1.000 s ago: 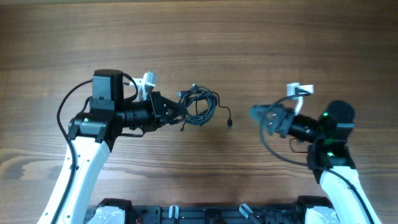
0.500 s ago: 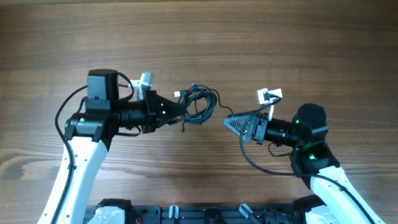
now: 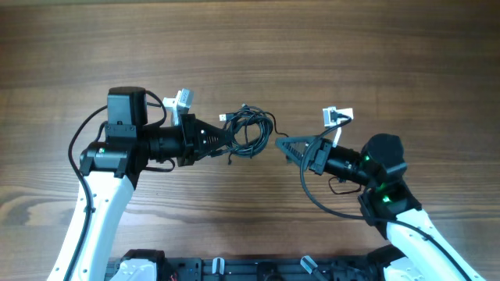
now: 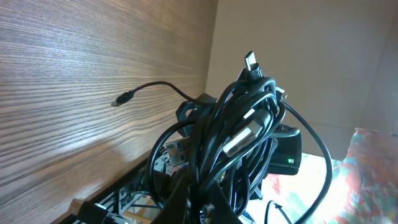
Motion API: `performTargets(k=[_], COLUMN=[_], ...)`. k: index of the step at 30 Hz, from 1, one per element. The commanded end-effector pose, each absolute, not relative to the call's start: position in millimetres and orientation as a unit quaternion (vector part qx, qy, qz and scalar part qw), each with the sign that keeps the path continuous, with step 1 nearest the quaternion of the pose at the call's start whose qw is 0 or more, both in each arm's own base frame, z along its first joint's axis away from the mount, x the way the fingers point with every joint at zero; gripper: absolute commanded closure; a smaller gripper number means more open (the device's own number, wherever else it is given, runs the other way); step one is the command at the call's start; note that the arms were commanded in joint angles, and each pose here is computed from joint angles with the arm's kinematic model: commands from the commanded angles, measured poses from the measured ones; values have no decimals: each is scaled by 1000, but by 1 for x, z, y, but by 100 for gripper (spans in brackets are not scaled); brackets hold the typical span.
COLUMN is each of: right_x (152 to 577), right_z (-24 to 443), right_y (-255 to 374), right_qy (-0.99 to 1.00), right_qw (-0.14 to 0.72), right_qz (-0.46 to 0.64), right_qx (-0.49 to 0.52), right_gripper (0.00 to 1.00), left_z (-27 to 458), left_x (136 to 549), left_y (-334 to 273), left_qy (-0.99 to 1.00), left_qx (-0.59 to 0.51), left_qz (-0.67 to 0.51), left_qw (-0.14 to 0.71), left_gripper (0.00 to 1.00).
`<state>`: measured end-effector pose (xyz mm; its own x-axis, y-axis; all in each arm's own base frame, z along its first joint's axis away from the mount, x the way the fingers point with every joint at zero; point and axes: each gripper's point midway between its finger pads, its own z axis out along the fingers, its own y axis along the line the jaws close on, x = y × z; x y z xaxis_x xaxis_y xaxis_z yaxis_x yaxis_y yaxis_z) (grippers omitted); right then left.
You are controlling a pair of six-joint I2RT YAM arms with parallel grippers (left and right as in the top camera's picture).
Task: Untangle cables
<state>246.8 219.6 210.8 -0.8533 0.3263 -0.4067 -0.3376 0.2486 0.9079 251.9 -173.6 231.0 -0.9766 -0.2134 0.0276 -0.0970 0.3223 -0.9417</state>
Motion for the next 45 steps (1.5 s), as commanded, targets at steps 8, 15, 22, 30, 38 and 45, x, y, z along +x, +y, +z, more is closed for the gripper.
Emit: performTargets(k=[8, 15, 22, 30, 38, 45], right_x=[255, 269, 274, 265, 278, 308], right_z=[219, 205, 220, 219, 187, 157], right_y=[233, 233, 236, 245, 246, 227], right_qy=[729, 735, 709, 711, 743, 760], right_qw=[286, 275, 292, 278, 277, 316], right_qz=[622, 617, 640, 645, 603, 545], right_qx=[17, 57, 50, 35, 83, 161], right_gripper=[28, 28, 28, 28, 29, 28], left_z=[242, 244, 244, 245, 252, 253], left_x=[248, 246, 240, 237, 228, 216], left_y=[-174, -176, -185, -190, -211, -224], left_qy=[803, 800, 802, 802, 796, 794], left_qx=[-72, -67, -40, -30, 21, 48], left_qz=[-588, -593, -593, -595, -602, -604], left_qw=[62, 57, 56, 54, 55, 41], left_gripper=[96, 96, 96, 96, 96, 96])
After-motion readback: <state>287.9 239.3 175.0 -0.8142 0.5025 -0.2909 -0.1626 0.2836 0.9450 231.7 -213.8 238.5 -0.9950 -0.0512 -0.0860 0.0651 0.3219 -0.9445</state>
